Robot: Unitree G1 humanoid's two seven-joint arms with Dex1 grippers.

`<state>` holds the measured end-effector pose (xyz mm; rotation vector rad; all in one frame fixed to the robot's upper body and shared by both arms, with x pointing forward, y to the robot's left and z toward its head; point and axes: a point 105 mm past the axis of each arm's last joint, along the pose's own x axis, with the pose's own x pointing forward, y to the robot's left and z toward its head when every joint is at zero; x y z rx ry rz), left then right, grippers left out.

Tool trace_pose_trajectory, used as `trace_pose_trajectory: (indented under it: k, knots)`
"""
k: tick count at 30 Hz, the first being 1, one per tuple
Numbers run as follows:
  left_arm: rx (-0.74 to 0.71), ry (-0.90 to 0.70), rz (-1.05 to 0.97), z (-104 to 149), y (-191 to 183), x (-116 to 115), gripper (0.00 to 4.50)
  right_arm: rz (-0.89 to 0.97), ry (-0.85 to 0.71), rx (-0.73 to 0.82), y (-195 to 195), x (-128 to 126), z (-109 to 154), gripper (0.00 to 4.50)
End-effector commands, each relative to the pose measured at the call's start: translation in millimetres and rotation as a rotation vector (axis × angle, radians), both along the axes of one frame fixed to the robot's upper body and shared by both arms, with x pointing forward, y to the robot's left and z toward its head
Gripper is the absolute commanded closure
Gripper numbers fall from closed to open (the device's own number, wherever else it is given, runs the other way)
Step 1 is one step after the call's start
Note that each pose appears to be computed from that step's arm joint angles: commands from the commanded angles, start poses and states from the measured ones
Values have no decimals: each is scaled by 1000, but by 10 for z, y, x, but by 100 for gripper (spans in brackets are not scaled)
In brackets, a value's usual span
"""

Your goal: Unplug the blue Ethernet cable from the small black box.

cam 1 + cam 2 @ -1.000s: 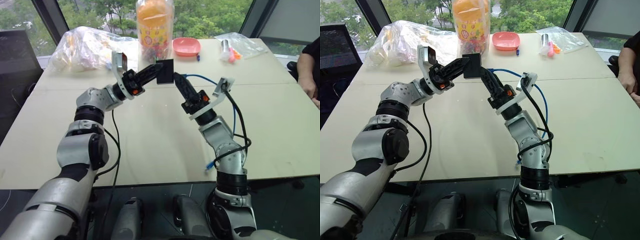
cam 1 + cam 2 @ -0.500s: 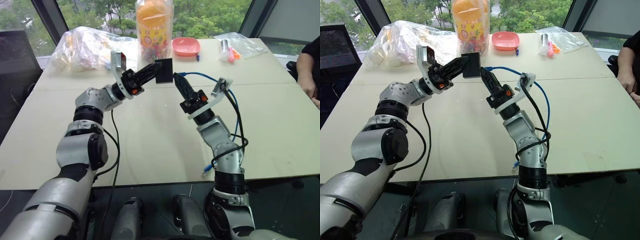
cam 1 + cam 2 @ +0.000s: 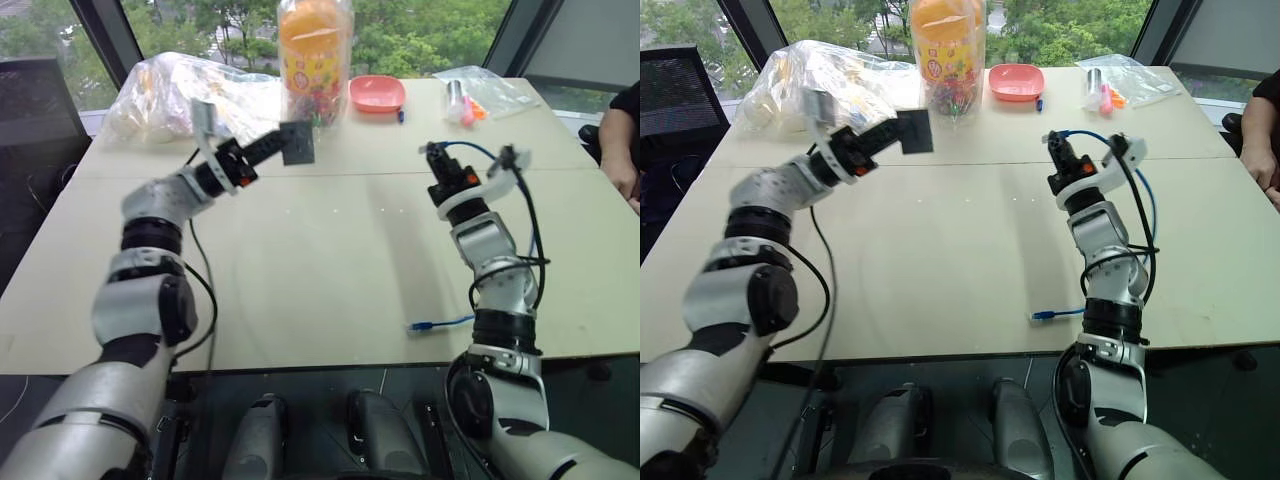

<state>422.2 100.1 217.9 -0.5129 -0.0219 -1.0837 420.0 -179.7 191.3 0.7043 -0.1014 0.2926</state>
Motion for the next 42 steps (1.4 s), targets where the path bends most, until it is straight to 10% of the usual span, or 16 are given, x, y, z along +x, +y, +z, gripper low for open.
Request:
trace_pose_trajectory:
  k: [1, 6, 15, 27, 36, 42]
  knots:
    - [141, -246, 180, 83, -267, 88, 401, -52, 122, -183, -115, 231, -196, 446]
    - [168, -291, 250, -118, -535, 85, 401, -123, 257, -343, -310, 361, -482, 446]
    - [240, -333, 333, -276, -748, 104, 401, -102, 186, -481, -323, 319, -394, 14]
    - [349, -248, 359, -625, -1106, 103, 401, 15, -6, -713, 40, -425, -259, 6]
    - [356, -184, 369, -658, -1003, 163, 15, -49, 14, -731, -134, -498, -252, 0]
    - [220, -228, 233, -126, -590, 125, 6, -5, -47, -738, -201, -681, -139, 0]
